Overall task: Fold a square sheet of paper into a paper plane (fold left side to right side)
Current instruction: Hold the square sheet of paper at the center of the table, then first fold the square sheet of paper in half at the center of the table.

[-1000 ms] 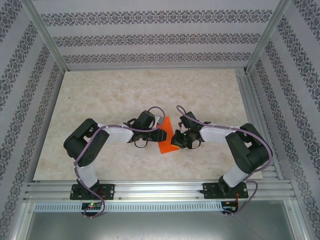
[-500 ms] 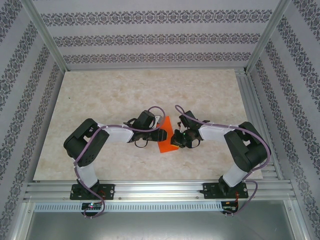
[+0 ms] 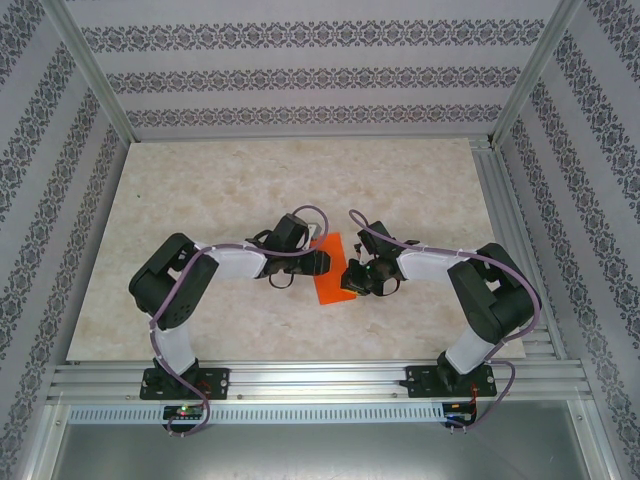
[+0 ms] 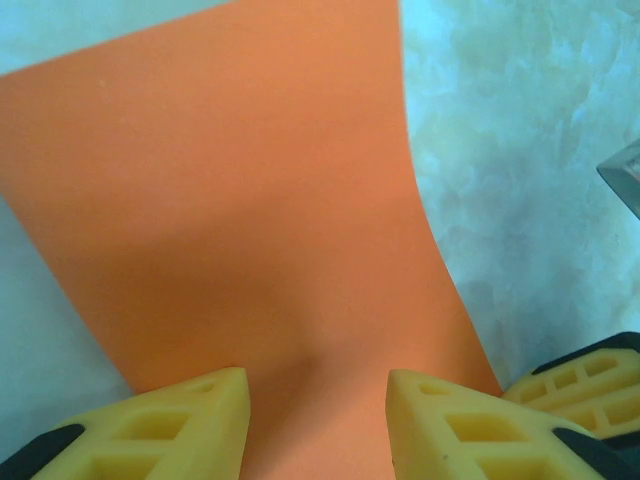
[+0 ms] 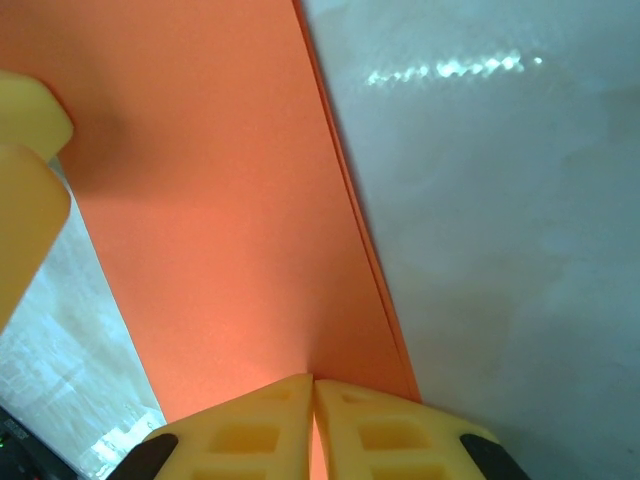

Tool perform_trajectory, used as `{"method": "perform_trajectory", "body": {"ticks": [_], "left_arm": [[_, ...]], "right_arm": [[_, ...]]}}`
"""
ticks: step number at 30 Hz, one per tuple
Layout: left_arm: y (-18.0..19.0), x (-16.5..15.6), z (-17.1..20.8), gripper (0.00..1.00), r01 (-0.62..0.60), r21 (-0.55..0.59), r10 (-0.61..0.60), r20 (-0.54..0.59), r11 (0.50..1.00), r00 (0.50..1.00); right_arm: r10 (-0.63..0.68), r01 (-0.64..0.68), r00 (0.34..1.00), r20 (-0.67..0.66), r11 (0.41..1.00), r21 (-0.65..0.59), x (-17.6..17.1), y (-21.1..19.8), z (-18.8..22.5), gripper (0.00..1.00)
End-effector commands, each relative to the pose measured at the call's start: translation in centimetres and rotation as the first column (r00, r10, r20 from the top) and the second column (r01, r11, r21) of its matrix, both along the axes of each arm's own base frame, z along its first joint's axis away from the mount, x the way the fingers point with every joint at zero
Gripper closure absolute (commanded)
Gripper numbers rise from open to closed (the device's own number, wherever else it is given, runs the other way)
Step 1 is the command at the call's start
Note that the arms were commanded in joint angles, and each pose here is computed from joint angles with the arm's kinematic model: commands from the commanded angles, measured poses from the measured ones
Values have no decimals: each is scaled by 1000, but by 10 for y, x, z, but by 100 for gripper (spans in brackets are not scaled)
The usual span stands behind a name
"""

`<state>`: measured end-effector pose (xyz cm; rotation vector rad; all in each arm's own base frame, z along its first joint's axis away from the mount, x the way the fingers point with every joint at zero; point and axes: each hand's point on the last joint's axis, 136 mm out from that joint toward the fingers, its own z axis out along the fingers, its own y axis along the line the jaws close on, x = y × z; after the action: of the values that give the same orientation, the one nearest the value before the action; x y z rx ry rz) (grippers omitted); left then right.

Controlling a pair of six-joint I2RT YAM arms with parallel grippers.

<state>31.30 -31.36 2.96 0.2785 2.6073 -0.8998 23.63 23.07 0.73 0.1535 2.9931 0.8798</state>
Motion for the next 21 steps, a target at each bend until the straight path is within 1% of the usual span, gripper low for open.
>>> {"method": "perform_trajectory", "body": {"ticks": [1, 14, 21], "left_arm": [[15, 23, -4, 57, -41, 55, 39, 45, 998, 998], [14, 47, 2, 56, -51, 29, 49, 68, 998, 996], [15, 56, -4, 56, -56, 34, 53, 67, 998, 996]], "right_arm": [[-16, -14, 991, -129, 972, -235, -37, -44, -45, 88], [-12, -20, 991, -135, 971, -239, -38, -44, -45, 88], [-12, -22, 990, -137, 970, -242, -38, -45, -46, 88]]}}
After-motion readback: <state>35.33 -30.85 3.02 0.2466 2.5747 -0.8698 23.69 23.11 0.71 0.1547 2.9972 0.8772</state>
